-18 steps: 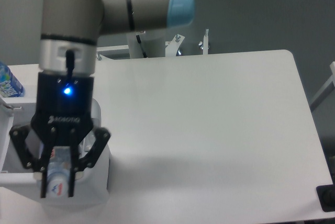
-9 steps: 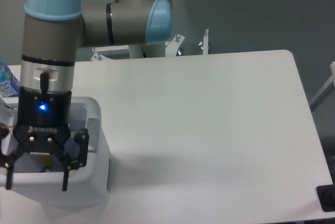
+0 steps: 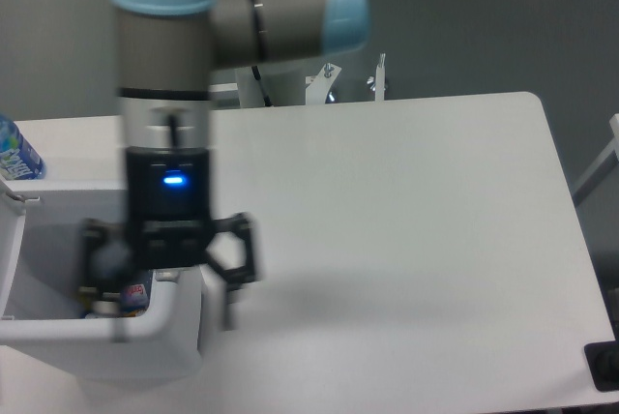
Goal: Place the trash in the trash can
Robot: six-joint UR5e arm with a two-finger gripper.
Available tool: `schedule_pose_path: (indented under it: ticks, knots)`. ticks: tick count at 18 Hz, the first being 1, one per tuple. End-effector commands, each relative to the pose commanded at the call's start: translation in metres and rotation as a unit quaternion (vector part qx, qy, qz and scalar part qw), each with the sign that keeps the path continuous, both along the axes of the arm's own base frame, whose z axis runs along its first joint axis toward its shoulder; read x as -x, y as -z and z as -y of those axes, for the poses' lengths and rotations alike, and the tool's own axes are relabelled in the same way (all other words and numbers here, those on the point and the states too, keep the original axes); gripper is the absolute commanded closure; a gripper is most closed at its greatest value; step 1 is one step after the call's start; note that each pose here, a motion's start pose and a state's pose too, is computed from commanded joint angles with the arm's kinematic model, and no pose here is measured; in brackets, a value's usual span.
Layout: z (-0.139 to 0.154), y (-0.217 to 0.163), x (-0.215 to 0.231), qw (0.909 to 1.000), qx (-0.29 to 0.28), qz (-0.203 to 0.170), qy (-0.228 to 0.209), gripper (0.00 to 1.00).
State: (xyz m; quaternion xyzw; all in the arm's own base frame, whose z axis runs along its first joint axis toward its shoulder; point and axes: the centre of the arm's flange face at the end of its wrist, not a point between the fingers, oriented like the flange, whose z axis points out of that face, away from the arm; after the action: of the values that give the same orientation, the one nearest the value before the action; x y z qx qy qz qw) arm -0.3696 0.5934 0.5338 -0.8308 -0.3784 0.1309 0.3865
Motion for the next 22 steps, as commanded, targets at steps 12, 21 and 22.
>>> schedule_pose_path:
  ticks: [12,21,22]
  knots:
    - [0.113,-0.016,0.092,0.9783,0.192,-0.065,0.041,0.0]
    - [0.179,-0.02,0.084,0.8989,0.393,-0.056,0.186,0.0]
    - [0.189,-0.023,0.082,0.8938,0.4,-0.053,0.195,0.0]
